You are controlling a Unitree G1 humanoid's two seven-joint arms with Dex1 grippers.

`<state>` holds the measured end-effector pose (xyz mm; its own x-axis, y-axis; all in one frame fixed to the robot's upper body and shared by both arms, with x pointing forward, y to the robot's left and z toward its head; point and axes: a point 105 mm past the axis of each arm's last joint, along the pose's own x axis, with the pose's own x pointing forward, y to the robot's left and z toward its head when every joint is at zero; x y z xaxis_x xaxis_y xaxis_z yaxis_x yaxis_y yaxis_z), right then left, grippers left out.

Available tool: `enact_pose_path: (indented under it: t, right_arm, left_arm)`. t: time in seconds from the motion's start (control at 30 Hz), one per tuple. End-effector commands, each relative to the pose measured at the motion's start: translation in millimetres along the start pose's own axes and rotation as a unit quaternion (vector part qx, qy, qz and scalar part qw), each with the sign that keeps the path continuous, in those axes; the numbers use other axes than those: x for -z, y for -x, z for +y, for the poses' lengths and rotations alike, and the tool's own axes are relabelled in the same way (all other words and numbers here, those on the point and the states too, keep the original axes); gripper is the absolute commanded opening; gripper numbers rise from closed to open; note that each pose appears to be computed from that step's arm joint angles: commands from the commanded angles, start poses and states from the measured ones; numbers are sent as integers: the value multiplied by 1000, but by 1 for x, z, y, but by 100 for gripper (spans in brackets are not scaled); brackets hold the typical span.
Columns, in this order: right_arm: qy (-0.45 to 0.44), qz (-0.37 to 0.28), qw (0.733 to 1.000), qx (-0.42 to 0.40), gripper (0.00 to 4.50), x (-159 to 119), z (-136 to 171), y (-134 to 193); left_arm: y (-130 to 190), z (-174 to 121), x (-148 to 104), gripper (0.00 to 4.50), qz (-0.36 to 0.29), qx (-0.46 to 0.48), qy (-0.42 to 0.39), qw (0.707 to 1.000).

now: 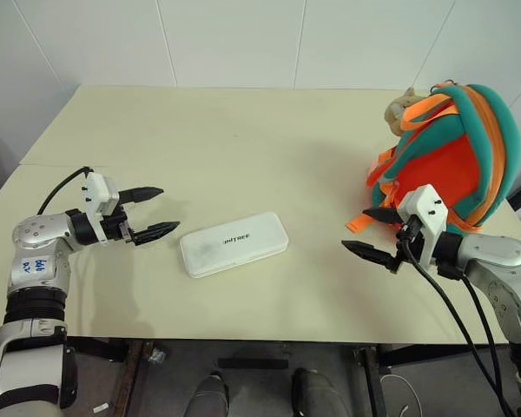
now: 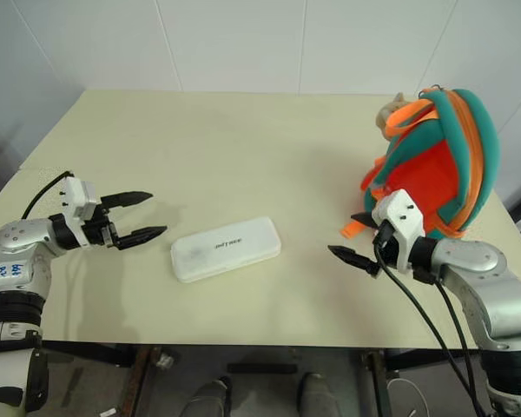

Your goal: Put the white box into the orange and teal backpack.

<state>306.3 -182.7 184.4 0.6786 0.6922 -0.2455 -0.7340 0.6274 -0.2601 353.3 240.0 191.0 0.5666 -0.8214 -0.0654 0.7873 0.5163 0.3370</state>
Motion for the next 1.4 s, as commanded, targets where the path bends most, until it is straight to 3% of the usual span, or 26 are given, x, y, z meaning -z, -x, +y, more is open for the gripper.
enact_pose_path:
  t: [0.03, 0.17, 0.43, 0.5, 0.53, 0.93, 1.2, 1.4]
  right_arm:
    - [24, -27, 999, 19, 448, -19, -2, 7]
    - [12, -40, 999, 24, 448, -22, -2, 3]
    - [1, -4, 999, 44, 448, -21, -3, -19]
    - [-25, -2, 999, 26, 450, -21, 3, -23]
    - [-36, -1, 999, 19, 409, -21, 5, -24]
    - [-39, -24, 999, 16, 9, -24, 4, -51]
    - [-11, 18, 999, 45, 1, -2, -15, -76]
    - [-9, 16, 999, 36, 1, 0, -15, -95]
  left_arm:
    - [-4, 3, -10, 450, -12, 0, -19, 1000]
    - [-6, 2, -11, 450, -20, -1, -24, 1000]
    - [-2, 2, -7, 450, -14, -11, -7, 1000]
    - [1, 5, -7, 412, -11, -25, -5, 1000]
    - [2, 6, -6, 395, -7, -29, -4, 1000]
    - [16, 2, 0, 17, 49, -47, 38, 997]
    - [34, -13, 32, 4, 148, -74, 105, 981]
    - [28, -32, 37, 4, 115, -58, 168, 977]
